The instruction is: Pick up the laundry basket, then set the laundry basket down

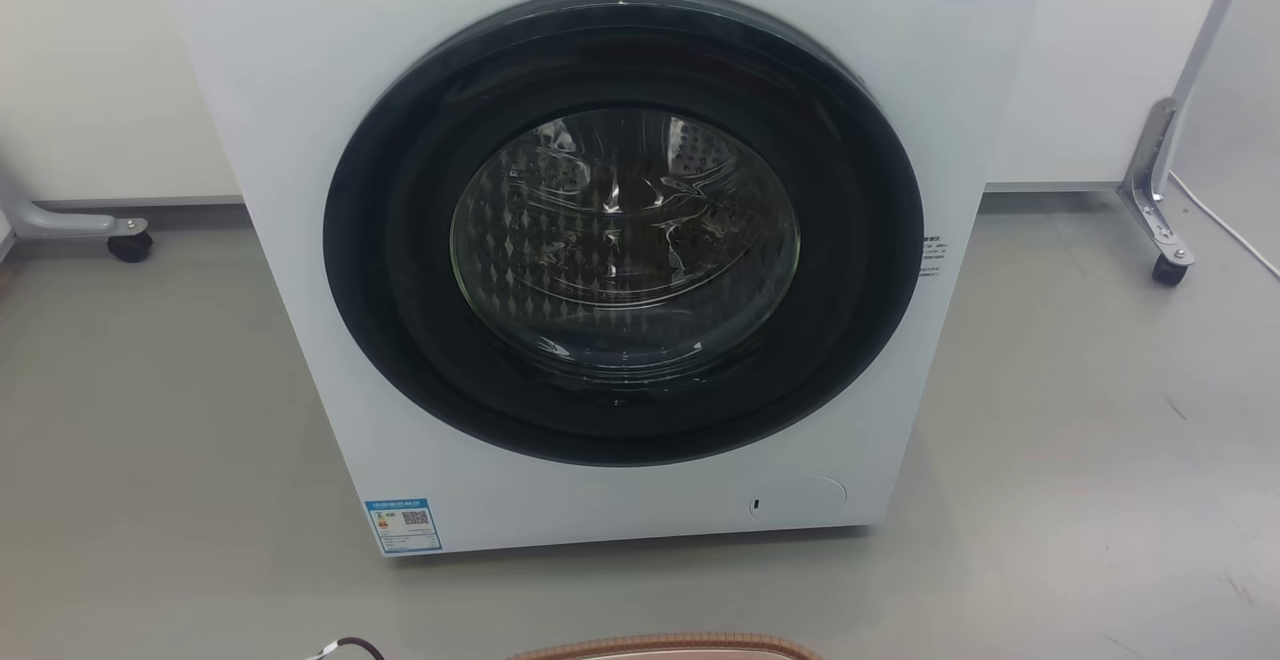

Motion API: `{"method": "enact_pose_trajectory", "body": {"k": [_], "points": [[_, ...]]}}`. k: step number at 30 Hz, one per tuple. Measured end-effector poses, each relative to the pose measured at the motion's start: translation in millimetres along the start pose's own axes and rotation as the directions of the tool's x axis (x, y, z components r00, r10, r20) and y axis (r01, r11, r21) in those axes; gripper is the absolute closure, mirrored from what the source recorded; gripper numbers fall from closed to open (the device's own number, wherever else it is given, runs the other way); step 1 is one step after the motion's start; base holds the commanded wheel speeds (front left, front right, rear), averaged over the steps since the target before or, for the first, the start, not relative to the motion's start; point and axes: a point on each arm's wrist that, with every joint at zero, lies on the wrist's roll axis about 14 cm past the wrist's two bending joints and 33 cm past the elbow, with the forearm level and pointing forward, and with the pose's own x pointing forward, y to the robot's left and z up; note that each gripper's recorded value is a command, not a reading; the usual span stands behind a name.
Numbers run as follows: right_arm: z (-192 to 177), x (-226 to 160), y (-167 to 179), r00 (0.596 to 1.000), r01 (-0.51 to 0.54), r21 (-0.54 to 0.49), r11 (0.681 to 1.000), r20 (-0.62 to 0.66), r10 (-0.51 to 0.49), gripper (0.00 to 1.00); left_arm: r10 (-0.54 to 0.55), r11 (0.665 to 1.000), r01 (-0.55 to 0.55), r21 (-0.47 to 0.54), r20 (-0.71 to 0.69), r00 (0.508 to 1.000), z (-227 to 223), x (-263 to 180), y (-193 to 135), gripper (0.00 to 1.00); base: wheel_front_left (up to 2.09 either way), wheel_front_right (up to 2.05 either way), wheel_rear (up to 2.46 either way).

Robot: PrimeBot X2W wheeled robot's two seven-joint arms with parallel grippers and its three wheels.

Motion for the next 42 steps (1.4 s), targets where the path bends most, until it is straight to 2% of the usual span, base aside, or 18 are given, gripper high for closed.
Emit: {"method": "enact_pose_trajectory", "body": {"k": [24, 42], "points": [[-4.5, 13.1, -1.5, 1.000, -0.005, 0.012, 1.000, -0.019, 0.005, 1.00, 0.043, 0.999, -0.043, -0.013, -0.011, 0.999, -3.7, 12.9, 10.1, 1.00, 0.00, 0.00, 0.00], [56.3, 49.9, -9.6, 0.997, -0.002, 0.011, 1.000, 0.081, 0.001, 1.00, 0.035, 0.999, -0.036, 0.011, 0.068, 0.997, 55.1, 45.1, 3.3, 1.00, 0.00, 0.00, 0.00]]}}
